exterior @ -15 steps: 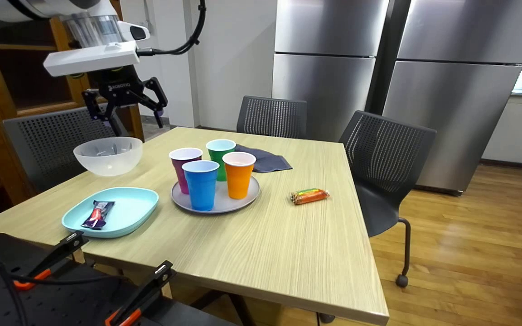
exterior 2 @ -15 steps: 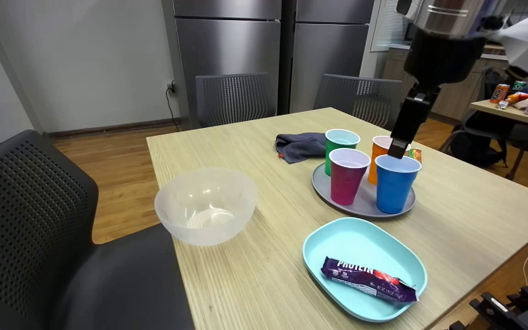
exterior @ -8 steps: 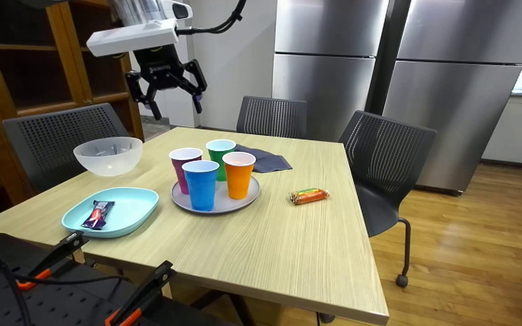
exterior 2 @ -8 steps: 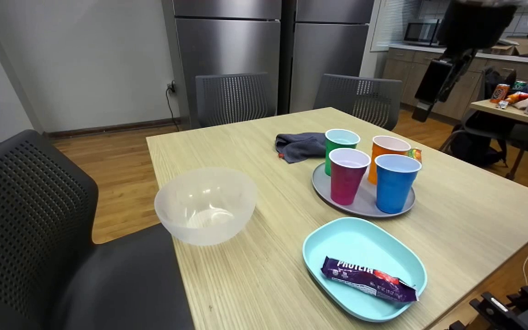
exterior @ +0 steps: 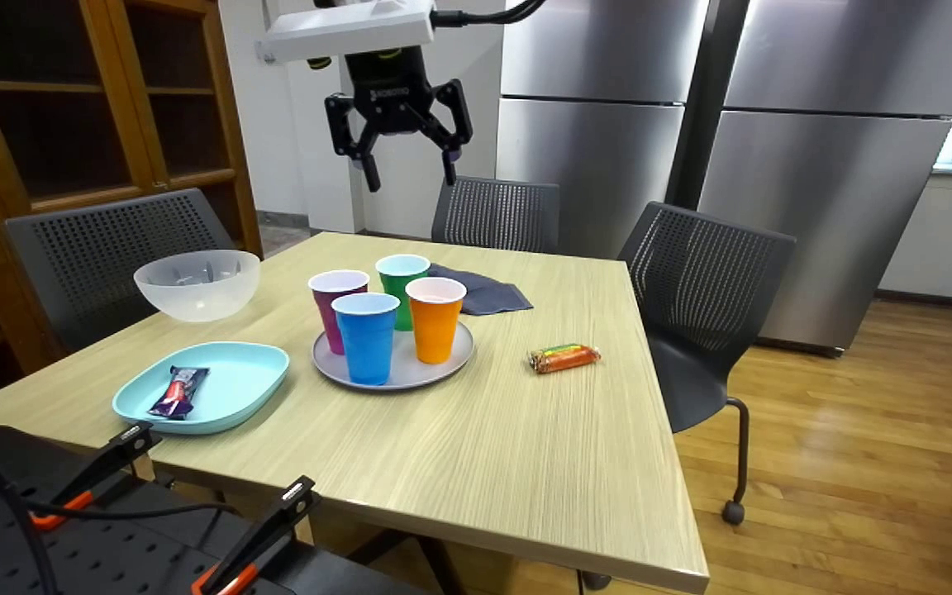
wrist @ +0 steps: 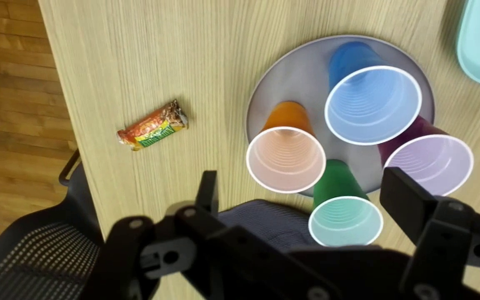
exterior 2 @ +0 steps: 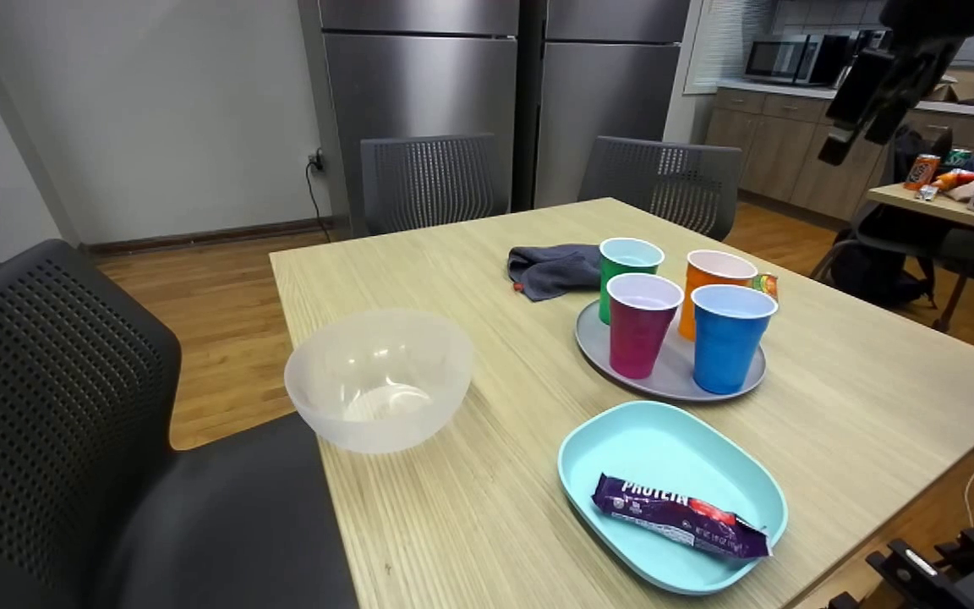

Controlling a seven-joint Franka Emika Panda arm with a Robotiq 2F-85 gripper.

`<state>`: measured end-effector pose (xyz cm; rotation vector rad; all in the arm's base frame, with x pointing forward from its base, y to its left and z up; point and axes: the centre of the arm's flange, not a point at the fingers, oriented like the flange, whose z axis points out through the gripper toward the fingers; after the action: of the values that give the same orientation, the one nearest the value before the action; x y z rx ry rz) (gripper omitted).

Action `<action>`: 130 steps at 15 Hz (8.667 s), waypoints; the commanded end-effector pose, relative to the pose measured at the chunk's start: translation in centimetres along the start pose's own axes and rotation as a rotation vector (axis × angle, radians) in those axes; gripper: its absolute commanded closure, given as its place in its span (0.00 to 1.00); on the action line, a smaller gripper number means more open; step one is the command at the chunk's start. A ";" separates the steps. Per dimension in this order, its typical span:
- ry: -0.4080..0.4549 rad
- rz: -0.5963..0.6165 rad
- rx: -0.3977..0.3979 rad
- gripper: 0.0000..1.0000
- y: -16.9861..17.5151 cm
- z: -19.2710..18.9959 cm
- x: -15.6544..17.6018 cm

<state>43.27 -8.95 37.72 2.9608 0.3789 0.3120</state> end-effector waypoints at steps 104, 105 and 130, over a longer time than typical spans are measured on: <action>-0.089 -0.312 0.114 0.83 -0.6 7.5 3.6; -0.095 -0.330 0.121 0.83 -1.6 7.4 3.2; -0.156 -0.622 0.319 0.83 -19.8 11.6 -2.3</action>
<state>39.45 7.30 24.03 2.9332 1.3205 -0.0959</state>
